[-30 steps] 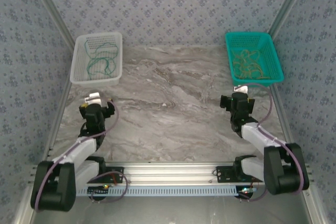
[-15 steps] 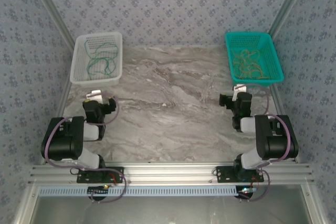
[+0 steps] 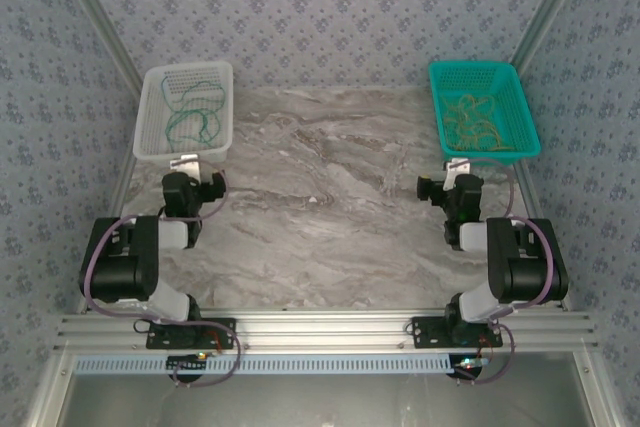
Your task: Untangle the cables
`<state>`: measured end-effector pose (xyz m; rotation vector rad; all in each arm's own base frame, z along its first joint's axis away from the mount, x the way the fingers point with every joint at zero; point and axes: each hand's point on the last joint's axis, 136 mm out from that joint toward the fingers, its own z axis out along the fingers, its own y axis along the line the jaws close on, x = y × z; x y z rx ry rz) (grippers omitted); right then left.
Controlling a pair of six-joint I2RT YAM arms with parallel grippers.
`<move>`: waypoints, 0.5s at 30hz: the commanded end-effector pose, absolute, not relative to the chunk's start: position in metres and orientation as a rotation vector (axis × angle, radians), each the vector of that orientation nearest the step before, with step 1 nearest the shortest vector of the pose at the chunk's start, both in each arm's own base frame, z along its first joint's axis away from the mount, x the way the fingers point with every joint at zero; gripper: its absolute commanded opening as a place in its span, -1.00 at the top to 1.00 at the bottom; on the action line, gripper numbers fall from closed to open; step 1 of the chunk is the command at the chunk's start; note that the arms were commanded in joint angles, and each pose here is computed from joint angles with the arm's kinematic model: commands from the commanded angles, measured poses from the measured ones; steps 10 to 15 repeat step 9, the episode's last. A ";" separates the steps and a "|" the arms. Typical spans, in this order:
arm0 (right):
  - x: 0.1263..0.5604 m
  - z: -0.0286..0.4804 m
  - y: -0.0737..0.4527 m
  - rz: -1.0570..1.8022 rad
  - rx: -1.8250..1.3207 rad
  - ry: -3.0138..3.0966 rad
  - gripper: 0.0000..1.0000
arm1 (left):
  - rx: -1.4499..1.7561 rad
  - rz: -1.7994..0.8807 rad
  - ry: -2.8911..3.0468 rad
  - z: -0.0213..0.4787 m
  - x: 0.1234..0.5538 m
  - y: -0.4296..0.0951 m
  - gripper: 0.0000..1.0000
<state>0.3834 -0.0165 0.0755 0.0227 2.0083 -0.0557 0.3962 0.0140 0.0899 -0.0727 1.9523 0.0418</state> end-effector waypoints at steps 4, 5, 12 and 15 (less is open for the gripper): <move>0.391 0.083 -0.018 -0.045 0.029 1.985 -1.00 | -0.072 0.044 1.963 0.088 0.397 0.014 -0.98; 0.392 0.083 -0.018 -0.044 0.030 1.984 -1.00 | -0.070 0.045 1.962 0.089 0.397 0.014 -0.98; 0.391 0.083 -0.018 -0.049 0.027 1.981 -1.00 | -0.071 0.044 1.963 0.089 0.397 0.014 -0.99; 0.391 0.083 -0.018 -0.049 0.027 1.981 -1.00 | -0.071 0.044 1.963 0.089 0.397 0.014 -0.99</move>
